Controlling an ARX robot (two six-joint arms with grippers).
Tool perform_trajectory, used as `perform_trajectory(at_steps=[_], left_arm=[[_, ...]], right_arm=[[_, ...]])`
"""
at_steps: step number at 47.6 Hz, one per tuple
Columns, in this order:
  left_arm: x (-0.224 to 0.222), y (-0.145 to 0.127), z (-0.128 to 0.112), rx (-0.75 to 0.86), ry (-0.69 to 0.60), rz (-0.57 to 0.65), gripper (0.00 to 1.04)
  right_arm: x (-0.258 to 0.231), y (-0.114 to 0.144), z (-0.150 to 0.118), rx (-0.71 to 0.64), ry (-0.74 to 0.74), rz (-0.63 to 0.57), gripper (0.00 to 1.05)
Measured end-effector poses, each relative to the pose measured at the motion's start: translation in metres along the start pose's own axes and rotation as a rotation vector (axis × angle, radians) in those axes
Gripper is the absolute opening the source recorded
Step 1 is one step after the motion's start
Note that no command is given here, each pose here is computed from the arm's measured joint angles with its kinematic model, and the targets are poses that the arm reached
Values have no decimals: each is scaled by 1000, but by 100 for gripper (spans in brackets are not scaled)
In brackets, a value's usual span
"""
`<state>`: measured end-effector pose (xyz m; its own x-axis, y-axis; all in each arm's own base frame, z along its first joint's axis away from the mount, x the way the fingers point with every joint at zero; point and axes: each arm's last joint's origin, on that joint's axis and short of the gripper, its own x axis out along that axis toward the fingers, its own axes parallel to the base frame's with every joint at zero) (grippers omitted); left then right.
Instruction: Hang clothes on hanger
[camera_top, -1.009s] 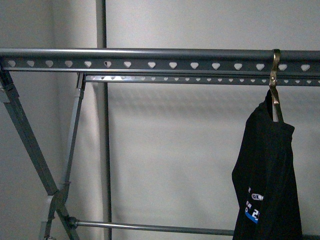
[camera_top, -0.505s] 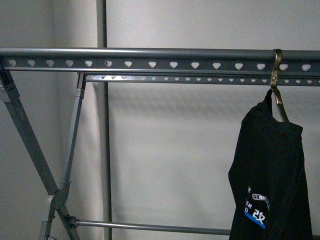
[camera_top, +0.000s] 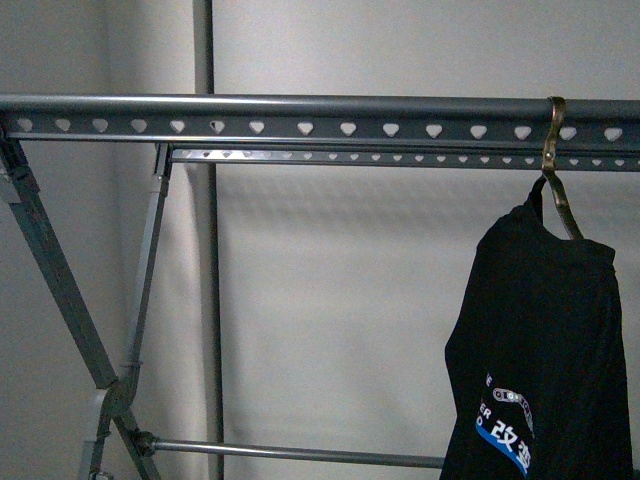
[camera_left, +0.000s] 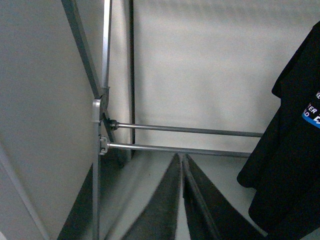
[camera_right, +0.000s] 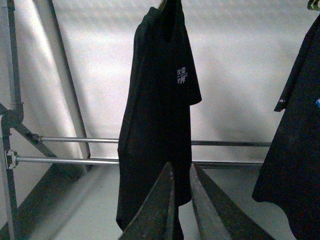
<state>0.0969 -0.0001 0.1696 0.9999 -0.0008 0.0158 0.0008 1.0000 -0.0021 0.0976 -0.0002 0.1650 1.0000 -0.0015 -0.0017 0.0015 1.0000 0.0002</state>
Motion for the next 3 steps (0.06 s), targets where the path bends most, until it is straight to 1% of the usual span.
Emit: perform_trajectory(at_steps=[3], left_arm=[[0, 0, 0, 0, 0, 0, 20]], right_arm=[[0, 0, 0, 0, 0, 0, 27]])
